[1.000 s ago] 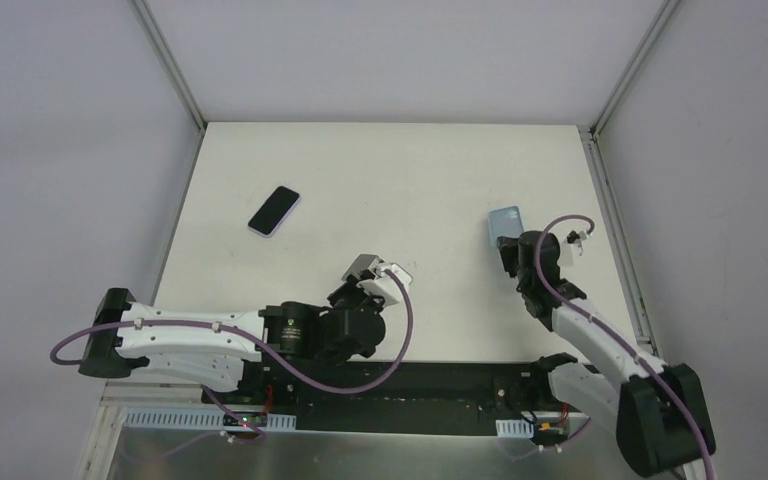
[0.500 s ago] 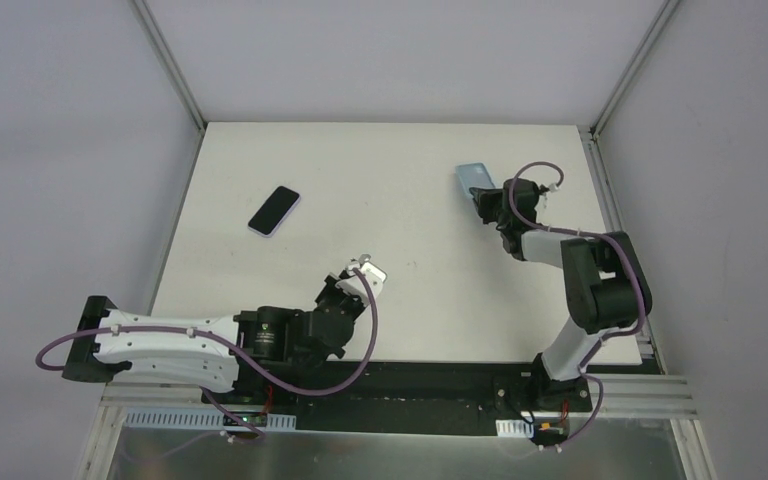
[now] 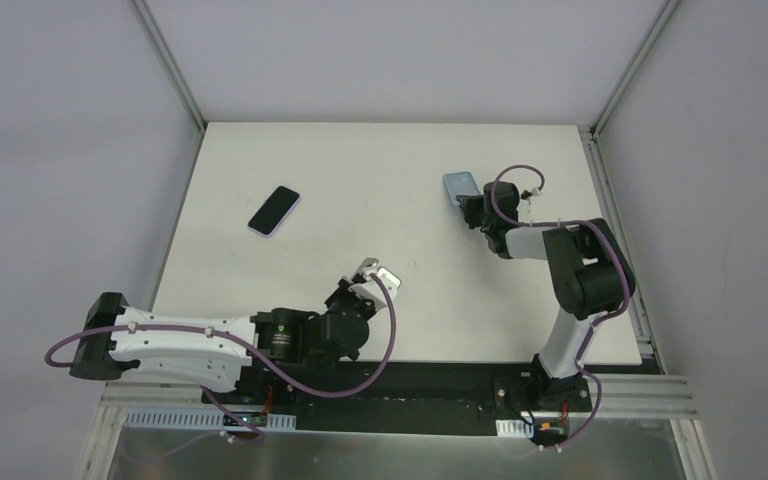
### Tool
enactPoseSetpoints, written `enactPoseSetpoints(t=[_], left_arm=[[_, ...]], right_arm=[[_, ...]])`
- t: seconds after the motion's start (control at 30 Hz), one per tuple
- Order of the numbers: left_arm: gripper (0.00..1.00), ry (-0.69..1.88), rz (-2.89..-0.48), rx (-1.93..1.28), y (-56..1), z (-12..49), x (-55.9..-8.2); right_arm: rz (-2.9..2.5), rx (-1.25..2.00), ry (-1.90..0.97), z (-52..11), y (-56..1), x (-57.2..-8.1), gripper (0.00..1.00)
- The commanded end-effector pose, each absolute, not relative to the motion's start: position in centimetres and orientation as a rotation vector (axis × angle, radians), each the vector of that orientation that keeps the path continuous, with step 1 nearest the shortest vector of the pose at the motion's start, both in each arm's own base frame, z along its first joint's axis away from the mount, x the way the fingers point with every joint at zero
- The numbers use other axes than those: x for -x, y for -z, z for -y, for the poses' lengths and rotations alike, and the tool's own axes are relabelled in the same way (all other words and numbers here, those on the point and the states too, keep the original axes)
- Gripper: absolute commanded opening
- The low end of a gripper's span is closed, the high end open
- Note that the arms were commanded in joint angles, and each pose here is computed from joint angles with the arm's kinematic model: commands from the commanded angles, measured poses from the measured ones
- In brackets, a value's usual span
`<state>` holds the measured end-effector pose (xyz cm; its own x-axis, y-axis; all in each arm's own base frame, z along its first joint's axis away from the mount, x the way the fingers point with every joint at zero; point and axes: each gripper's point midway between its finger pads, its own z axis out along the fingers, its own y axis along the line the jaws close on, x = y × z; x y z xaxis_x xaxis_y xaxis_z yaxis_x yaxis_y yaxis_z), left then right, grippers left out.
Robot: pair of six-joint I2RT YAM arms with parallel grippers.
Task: Take the phone out of the phone case
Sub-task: Remove the phone case from the phone, then place the phone case at the center of the board.
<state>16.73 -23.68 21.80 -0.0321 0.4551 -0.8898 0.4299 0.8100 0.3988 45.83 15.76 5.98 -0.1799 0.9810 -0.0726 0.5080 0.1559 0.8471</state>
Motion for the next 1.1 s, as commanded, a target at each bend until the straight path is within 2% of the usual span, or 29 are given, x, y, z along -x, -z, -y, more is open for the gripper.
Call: enactPoseSetpoints(t=[0.0,0.07,0.37,0.4,0.47,0.57,0.67,0.93,1.07], left_arm=[[0.00,0.042,-1.627,-0.631,-24.8,25.0,-17.0],[0.00,0.058,-1.630,-0.635,-24.8,25.4,-16.9],[0.00,0.068,-1.635,-0.640,-24.7,25.8,-16.8],[0.00,0.071,-1.636,-0.639,-24.7,25.8,-16.8],[0.00,0.075,-1.635,-0.639,-24.7,25.7,-16.8],[0.00,0.075,-1.637,-0.644,-24.5,25.6,-16.7],[0.00,0.079,-1.636,-0.641,-24.5,25.5,-16.7],[0.00,0.056,-1.630,-0.624,-24.9,25.2,-16.9],[0.00,0.015,-1.620,-0.638,-25.0,25.0,-17.2]], right_arm=[[-1.786,-1.414,-0.835,-15.0,-5.8,-46.7,0.13],[-1.799,-1.418,-0.825,-14.9,-5.4,-46.5,0.24],[-1.845,-1.434,-0.808,-14.5,-4.9,-44.9,0.51],[-1.848,-1.430,-0.798,-14.4,-5.0,-44.7,0.55],[-1.869,-1.417,-0.765,-14.0,-4.8,-44.0,0.69],[-1.907,-1.407,-0.727,-13.7,-4.5,-42.7,0.78],[-1.942,-1.401,-0.697,-13.4,-4.4,-41.6,0.82],[-2.036,-1.381,-0.642,-12.6,-5.5,-36.8,0.87],[-2.037,-1.212,-0.696,-14.0,-10.3,-33.6,0.88]])
